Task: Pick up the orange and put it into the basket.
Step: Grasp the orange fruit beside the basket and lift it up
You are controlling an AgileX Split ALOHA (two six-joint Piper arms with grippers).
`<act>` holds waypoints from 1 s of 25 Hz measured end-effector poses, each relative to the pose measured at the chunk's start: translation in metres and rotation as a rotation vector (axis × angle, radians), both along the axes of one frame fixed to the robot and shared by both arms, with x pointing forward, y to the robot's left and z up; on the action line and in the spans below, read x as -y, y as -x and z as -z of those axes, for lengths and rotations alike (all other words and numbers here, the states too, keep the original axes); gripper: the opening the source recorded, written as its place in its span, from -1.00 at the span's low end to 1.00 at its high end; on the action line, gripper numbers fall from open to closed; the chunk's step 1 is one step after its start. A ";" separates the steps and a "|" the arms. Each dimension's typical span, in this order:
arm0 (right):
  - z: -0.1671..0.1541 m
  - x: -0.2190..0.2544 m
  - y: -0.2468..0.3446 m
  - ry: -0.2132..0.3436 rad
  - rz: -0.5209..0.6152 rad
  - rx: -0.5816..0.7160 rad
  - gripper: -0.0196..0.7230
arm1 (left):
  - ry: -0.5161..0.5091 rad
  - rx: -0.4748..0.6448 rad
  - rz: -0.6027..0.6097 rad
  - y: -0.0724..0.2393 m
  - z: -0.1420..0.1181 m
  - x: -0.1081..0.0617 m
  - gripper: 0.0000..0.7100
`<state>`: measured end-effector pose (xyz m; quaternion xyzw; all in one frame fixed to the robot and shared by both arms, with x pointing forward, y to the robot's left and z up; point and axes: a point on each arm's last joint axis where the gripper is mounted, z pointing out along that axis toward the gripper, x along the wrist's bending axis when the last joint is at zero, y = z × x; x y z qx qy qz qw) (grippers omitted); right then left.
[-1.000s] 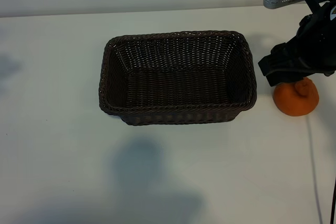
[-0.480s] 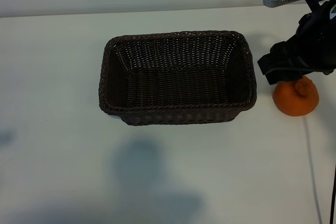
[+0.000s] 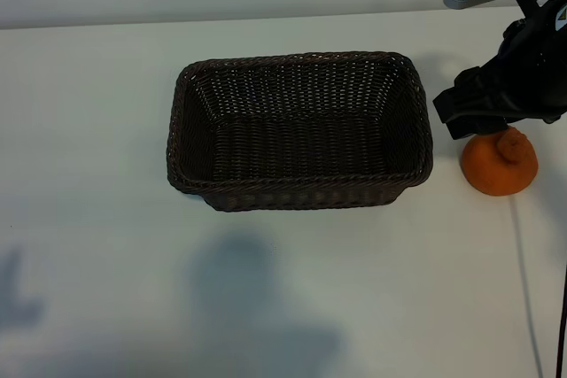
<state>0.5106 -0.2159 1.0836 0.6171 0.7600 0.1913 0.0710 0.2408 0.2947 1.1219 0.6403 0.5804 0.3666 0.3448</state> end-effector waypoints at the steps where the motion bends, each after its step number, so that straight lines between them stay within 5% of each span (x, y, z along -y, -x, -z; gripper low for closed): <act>1: 0.000 0.000 0.000 0.000 0.000 0.000 0.53 | -0.006 0.014 -0.005 0.005 0.005 0.000 0.67; 16: 0.000 0.000 0.000 -0.001 0.001 0.005 0.53 | 0.035 -0.197 -0.084 0.014 0.075 -0.004 0.67; 25: 0.000 0.000 -0.001 -0.002 0.001 0.007 0.53 | 0.036 -0.168 -0.093 0.007 0.081 -0.005 0.58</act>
